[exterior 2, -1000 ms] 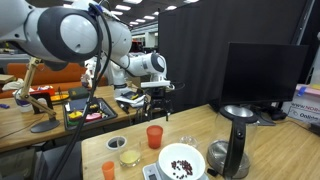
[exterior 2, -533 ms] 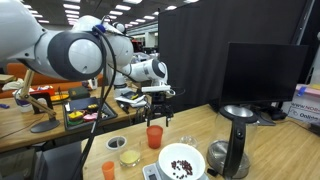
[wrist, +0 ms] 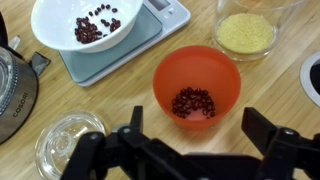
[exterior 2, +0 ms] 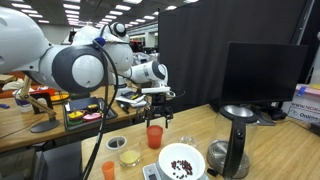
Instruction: Pour the contents in the red cup into the white bowl
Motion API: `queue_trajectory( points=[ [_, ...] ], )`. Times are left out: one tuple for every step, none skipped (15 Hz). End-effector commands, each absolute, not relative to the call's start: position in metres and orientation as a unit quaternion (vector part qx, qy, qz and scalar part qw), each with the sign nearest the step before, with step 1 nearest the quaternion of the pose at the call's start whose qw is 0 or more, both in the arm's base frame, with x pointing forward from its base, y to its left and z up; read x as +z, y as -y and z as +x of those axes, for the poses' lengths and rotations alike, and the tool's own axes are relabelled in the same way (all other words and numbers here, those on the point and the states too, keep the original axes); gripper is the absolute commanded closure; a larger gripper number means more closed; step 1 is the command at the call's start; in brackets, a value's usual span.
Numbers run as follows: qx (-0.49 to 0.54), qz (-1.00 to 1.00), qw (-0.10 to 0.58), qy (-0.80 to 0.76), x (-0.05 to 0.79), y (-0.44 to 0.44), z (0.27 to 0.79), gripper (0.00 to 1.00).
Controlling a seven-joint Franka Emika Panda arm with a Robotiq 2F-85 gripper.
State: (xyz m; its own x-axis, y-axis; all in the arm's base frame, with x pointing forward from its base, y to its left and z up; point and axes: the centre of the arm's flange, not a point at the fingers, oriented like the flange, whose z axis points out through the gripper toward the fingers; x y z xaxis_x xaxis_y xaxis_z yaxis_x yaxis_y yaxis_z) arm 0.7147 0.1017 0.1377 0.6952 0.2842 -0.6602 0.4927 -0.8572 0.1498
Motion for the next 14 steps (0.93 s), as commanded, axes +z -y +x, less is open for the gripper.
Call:
queue_trajectory(
  points=[
    [-0.343,0.901,0.160,-0.211,0.127,-0.106,0.756,0.00],
    [-0.347,0.900,0.159,-0.210,0.123,-0.105,0.755,0.00],
    [-0.350,0.899,0.158,-0.210,0.120,-0.105,0.755,0.00],
    [-0.352,0.898,0.159,-0.209,0.118,-0.104,0.756,0.00],
    [-0.354,0.897,0.162,-0.207,0.117,-0.103,0.757,0.00],
    [-0.358,0.896,0.164,-0.205,0.116,-0.102,0.757,0.00],
    [-0.360,0.895,0.166,-0.202,0.117,-0.100,0.758,0.00],
    [-0.364,0.894,0.167,-0.200,0.116,-0.098,0.757,0.00],
    [-0.368,0.893,0.168,-0.199,0.115,-0.097,0.756,0.00],
    [-0.373,0.891,0.168,-0.197,0.113,-0.096,0.755,0.00],
    [-0.377,0.890,0.168,-0.196,0.111,-0.095,0.754,0.00],
    [-0.381,0.888,0.167,-0.195,0.108,-0.095,0.752,0.00],
    [-0.386,0.886,0.166,-0.194,0.106,-0.094,0.751,0.00],
    [-0.390,0.885,0.166,-0.194,0.104,-0.094,0.750,0.00]
  ],
)
